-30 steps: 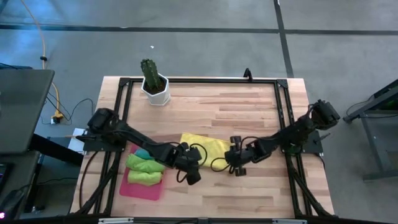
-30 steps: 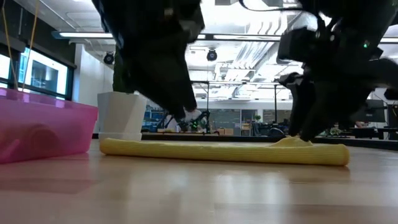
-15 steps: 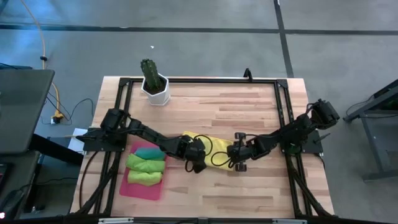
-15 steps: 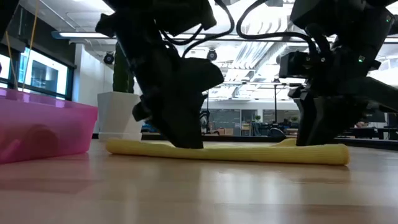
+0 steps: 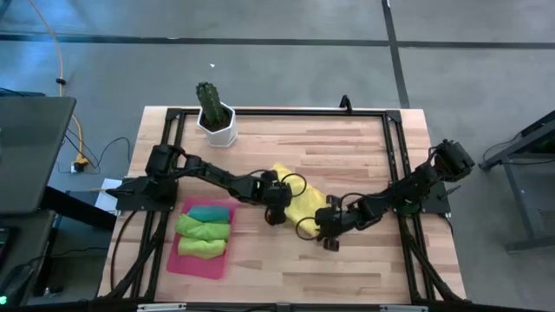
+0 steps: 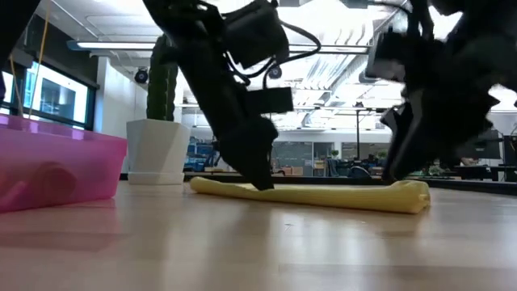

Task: Roll microfiber towels into tight, uniform cylinder then place into a basket
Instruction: Roll the yellow towel

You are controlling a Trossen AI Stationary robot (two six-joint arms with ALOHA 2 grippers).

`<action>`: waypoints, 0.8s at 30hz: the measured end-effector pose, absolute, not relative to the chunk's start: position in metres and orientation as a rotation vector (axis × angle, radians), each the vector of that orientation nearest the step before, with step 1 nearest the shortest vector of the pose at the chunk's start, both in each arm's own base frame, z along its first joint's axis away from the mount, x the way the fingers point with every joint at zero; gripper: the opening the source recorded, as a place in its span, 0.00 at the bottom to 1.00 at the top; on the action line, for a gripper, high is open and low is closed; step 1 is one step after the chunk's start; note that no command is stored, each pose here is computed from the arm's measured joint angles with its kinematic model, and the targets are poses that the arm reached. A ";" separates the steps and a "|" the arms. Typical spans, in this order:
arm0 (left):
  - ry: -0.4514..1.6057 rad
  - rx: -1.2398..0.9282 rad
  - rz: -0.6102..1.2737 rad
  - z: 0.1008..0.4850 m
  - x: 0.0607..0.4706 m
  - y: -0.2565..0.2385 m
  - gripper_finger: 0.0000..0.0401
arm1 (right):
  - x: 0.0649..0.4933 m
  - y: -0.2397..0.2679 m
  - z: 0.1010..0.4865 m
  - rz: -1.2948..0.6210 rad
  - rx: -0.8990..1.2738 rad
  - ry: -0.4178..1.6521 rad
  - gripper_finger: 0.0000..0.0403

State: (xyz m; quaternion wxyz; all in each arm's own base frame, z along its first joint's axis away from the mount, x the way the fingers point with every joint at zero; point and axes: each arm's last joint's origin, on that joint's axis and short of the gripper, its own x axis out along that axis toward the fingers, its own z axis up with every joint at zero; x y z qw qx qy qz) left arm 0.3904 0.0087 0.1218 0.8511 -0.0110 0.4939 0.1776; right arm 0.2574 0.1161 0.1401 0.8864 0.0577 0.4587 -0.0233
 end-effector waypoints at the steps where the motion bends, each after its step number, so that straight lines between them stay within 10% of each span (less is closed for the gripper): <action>1: 1.045 0.033 0.348 0.122 0.391 0.014 0.44 | 0.259 0.119 0.142 -0.049 0.121 0.919 0.33; 24: 0.959 0.138 0.295 0.135 0.397 0.019 0.44 | 0.259 0.105 0.178 -0.073 -0.307 1.242 0.33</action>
